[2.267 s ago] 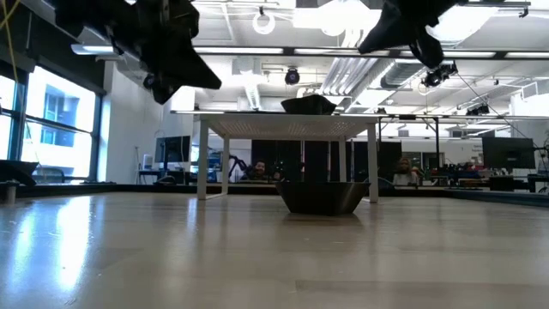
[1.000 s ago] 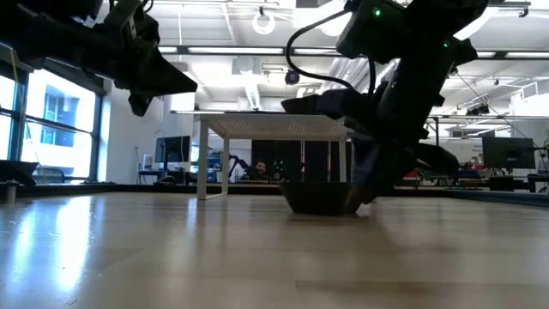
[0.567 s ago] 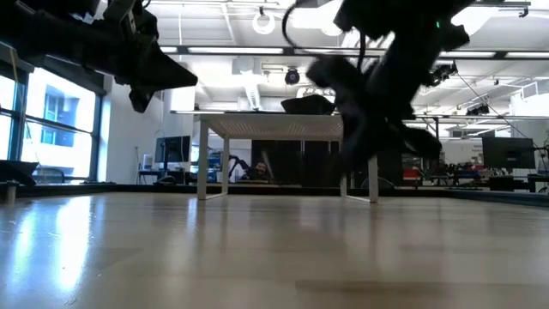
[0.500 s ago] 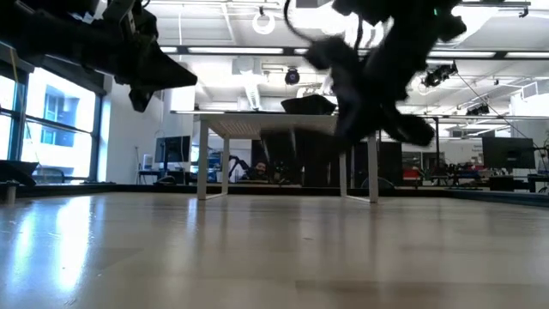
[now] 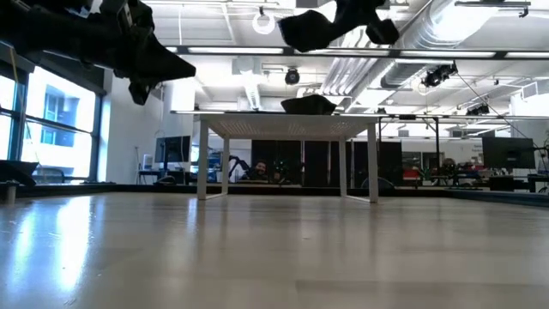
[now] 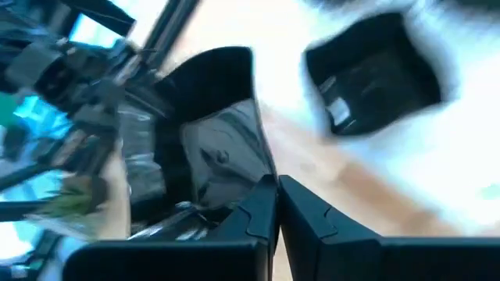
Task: Pick & Place Mini shaped plates
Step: Stack the distorted square plate on top of the stacked distorted square plate on the shelf, then return to Home Position
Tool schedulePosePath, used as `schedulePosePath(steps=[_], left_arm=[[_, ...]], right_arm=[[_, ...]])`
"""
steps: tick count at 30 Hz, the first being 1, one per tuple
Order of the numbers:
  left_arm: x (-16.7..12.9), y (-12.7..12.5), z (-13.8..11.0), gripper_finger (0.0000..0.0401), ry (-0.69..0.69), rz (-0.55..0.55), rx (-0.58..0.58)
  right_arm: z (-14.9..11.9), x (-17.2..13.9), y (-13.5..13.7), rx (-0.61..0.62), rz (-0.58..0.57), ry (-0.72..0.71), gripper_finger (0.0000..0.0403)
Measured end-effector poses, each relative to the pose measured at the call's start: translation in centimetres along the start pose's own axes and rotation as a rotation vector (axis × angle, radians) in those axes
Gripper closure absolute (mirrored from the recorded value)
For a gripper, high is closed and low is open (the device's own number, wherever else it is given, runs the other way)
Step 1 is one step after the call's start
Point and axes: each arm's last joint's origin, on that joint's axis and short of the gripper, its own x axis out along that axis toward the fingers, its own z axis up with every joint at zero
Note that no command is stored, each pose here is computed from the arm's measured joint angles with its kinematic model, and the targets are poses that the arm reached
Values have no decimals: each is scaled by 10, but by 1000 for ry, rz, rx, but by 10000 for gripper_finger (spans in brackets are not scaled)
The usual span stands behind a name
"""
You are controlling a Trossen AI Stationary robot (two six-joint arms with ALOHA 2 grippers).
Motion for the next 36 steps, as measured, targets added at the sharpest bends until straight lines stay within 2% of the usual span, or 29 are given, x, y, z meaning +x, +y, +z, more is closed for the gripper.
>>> schedulePosePath(steps=[6,10,12,18,26,36], left_arm=[[0,0,0,401,-1,2,0],[0,0,0,401,-1,2,0],[0,0,0,401,-1,2,-5],[0,0,0,401,-1,2,-6],[0,0,0,401,-1,2,-7],[0,0,0,401,0,2,-7]], right_arm=[[56,3,-36,-135,-69,65,390],[77,25,-56,-234,-93,125,389],[84,35,-65,-243,-105,145,389],[90,48,-77,-237,-117,152,389],[90,51,-77,-231,-113,147,384],[90,51,-77,-225,-132,138,323]])
